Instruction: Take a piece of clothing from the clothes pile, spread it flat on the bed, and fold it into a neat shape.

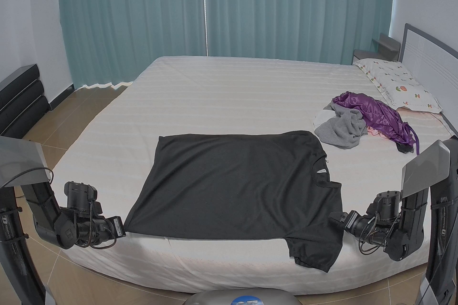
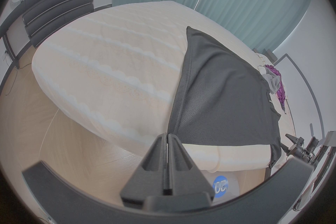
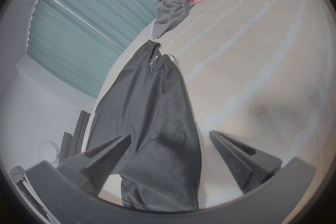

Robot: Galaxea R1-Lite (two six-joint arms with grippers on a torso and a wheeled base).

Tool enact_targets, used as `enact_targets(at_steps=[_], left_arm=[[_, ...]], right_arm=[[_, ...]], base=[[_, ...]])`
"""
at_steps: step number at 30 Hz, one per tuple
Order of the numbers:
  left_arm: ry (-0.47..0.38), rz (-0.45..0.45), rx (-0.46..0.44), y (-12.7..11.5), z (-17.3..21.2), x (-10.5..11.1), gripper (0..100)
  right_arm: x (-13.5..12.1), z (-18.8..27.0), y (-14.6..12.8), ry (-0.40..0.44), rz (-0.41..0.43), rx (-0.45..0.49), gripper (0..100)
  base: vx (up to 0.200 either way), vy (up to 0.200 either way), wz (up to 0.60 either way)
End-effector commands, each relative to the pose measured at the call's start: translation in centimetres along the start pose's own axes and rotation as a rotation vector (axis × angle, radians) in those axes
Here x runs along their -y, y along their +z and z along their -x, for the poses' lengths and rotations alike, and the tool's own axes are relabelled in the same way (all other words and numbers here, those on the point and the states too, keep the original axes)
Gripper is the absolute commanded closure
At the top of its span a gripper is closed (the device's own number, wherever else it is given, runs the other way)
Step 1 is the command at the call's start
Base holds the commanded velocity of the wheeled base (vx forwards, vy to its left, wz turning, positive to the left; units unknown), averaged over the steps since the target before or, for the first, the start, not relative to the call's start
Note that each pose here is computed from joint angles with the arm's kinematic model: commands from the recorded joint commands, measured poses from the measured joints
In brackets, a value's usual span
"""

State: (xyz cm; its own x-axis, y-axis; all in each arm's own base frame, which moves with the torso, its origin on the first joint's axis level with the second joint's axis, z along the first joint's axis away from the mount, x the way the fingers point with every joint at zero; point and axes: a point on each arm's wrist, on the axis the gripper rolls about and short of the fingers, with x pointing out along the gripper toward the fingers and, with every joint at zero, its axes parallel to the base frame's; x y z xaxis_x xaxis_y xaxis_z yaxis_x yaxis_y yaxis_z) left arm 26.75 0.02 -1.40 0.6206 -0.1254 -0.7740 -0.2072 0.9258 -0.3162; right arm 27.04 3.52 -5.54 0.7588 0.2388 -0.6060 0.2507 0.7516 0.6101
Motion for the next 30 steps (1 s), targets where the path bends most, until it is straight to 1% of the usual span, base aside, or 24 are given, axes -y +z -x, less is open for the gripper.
enact_targets(at_steps=[1,7,21,22,27,29,30], left_arm=[[0.009,0.009,-0.010,-0.1,-0.3,-0.3,100],[0.011,0.012,-0.015,-0.2,-0.4,-0.5,100],[0.013,0.013,-0.024,-0.4,-0.6,-0.5,100],[0.014,0.015,-0.027,-0.4,-0.7,-0.6,100],[0.012,0.033,-0.032,-0.5,-0.8,-0.6,100],[0.010,0.043,-0.029,-0.4,-0.8,-0.5,100],[0.006,0.054,-0.027,-0.4,-0.8,-0.5,100]], right_arm=[[0.3,0.7,-0.6,-0.014,0.013,-0.024,100],[0.9,1.8,-1.6,-0.036,0.086,-0.066,100],[1.2,2.2,-1.3,-0.040,0.074,-0.062,100],[1.1,2.2,-1.2,-0.030,0.075,-0.064,0],[0.8,2.6,-1.1,-0.008,0.064,-0.069,0],[0.7,2.8,-1.2,0.001,0.064,-0.082,0],[0.6,3.1,-1.5,0.011,0.066,-0.104,0]], base=[[0.000,0.000,0.00],[0.000,0.000,0.00],[0.000,0.000,0.00],[0.000,0.000,0.00],[0.000,0.000,0.00],[0.000,0.000,0.00],[0.000,0.000,0.00]])
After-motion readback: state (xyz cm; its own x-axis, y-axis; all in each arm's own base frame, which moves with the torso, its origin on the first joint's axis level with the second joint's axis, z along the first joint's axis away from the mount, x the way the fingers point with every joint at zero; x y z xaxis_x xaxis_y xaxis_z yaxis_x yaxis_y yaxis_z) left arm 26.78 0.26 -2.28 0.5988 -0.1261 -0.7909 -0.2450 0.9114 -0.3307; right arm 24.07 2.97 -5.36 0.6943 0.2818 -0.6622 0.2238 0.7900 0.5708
